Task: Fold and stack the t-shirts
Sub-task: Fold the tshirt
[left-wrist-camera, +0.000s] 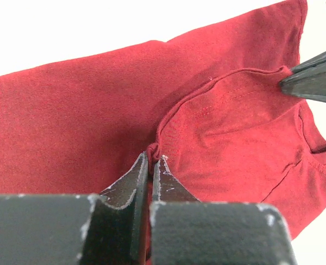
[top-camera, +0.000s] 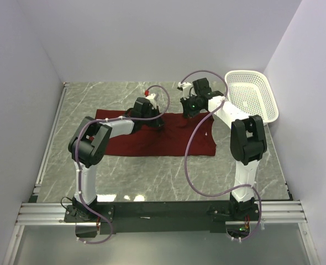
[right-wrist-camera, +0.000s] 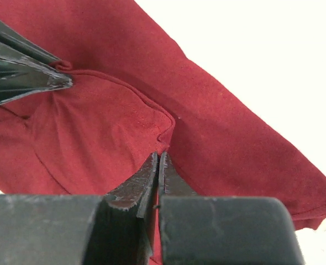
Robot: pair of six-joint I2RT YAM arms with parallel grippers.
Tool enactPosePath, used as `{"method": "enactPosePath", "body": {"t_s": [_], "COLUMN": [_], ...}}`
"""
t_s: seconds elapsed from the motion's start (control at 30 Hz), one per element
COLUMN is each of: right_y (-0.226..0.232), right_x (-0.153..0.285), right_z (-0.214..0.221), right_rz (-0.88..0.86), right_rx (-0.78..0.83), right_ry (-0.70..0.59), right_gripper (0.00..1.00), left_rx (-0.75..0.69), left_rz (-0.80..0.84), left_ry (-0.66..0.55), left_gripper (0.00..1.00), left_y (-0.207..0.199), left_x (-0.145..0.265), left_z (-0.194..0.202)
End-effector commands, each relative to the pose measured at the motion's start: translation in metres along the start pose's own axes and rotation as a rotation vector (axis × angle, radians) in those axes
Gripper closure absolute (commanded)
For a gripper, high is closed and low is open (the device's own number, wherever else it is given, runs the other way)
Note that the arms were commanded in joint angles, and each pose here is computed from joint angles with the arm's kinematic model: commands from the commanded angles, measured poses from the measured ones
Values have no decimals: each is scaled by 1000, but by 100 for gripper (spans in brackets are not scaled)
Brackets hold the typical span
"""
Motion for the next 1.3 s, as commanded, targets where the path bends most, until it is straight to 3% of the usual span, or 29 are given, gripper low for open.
{"method": "enactPosePath", "body": {"t_s": [0.0,0.4,0.57,0.6,0.73,0.83,0.93,1.03,1.1,1.27], "right_y": [-5,-11,-23,-25,-26,-11,7,22,30,45], "right_x": [0,-5,-1,0,11,25,45,62,75,114], "right_z": [-9,-12,-13,-13,-12,-12,-6,0,3,10], "right_rz": [24,82,242,270,266,91,-205,-341,-366,-411], "right_rx": [9,-17,-59,-71,-82,-50,20,47,69,75], "right_ry": [-34,-15,21,25,-5,-67,-137,-173,-186,-272], "right_gripper": [96,94,55,52,49,49,50,50,50,50], "left_rx": [0,17,-7,-17,-87,-113,-110,-79,-31,145], "left_rz": [5,-60,-148,-172,-248,-258,-189,-144,-180,-276], "left_ry": [-58,-115,-235,-255,-388,-461,-446,-418,-378,-442], "left_gripper": [92,58,40,30,20,17,18,19,19,13], "left_y": [-7,-10,-16,-17,-28,-34,-36,-32,-20,9], "left_x": [-1,3,25,30,69,102,131,156,167,214], "left_z": [-17,-29,-49,-52,-75,-82,-80,-72,-57,-28]}}
Point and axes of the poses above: each gripper's point midway between its finger pads, its own x axis back along the fingers, its own y axis along the line the jaws close on, z = x × y, the point moved 10 cm from there along x, back along the fingers, and after that the axes turned 9 degrees about x, right-handed, at the moved point
